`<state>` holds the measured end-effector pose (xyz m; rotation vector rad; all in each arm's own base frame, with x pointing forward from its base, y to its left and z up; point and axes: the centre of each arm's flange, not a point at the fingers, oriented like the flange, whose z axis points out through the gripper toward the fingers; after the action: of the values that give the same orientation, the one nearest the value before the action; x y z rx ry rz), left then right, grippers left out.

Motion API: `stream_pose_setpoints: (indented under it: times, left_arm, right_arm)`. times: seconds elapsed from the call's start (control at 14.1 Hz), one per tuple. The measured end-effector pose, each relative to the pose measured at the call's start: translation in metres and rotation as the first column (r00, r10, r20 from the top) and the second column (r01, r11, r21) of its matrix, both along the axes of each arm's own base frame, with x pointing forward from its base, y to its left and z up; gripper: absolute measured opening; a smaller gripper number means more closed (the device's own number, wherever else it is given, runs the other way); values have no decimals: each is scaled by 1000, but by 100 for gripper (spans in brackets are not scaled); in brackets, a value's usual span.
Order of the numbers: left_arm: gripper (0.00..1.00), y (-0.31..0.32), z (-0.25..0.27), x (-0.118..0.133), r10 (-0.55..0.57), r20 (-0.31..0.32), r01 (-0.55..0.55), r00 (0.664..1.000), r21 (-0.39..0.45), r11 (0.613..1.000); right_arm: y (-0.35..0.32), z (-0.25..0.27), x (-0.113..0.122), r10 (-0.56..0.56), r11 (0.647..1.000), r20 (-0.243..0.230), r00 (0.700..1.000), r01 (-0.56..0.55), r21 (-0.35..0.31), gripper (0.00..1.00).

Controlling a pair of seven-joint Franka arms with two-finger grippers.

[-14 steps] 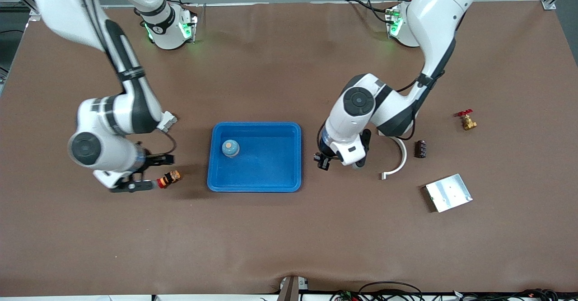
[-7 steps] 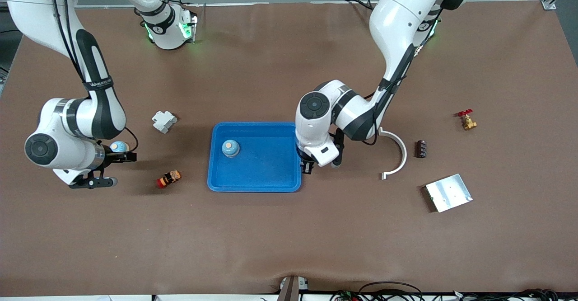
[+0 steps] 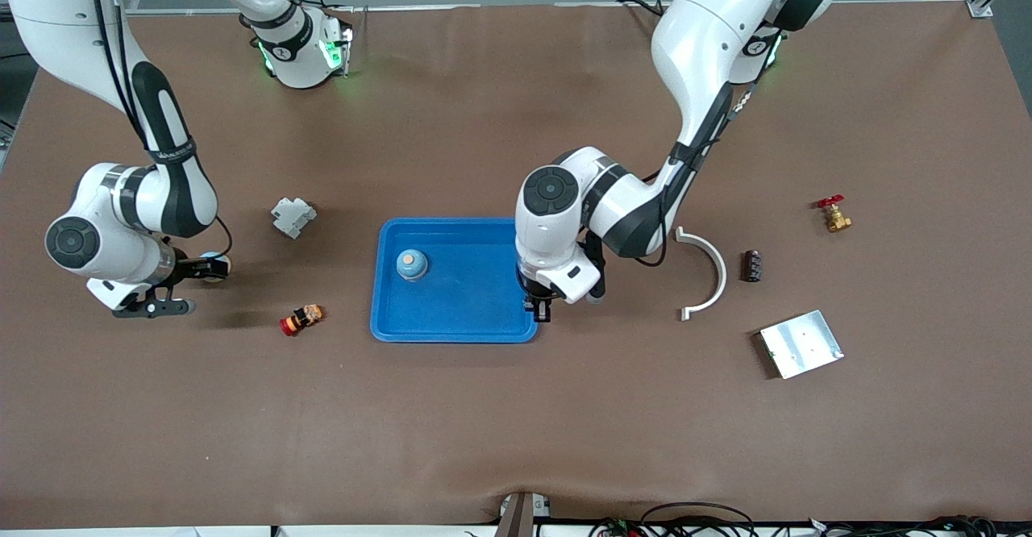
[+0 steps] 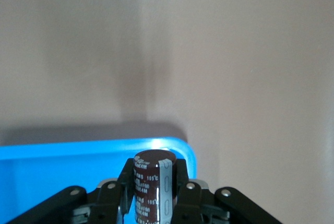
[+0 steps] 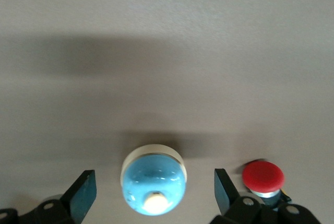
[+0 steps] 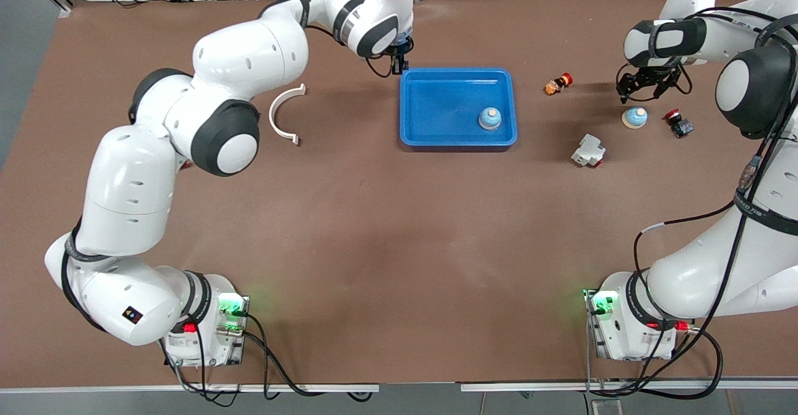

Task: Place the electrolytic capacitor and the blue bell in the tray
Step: 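Lower the capacitor into the tray while the right gripper grasps the second bell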

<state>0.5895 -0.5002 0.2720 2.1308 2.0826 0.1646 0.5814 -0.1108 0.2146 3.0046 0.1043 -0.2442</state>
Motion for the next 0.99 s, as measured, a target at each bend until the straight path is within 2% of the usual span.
stream_pose_setpoints:
  times: [0.21, 0.5, 0.99]
  left_arm:
    - [34, -21, -17, -14, -13, 5, 13, 1000, 1, 1000]
    - [34, -56, -28, -22, -34, 74, 35, 997, -7, 999]
    - [34, -67, -53, -17, -51, 147, 62, 988, -70, 996]
  right_arm:
    - [0, -8, -7, -11, 1000, -18, 1000, 11, 8, 100]
    - [0, -22, -15, -50, 998, -39, 998, 52, 46, 100]
    - [-9, -41, -20, -65, 996, -47, 997, 68, 64, 100]
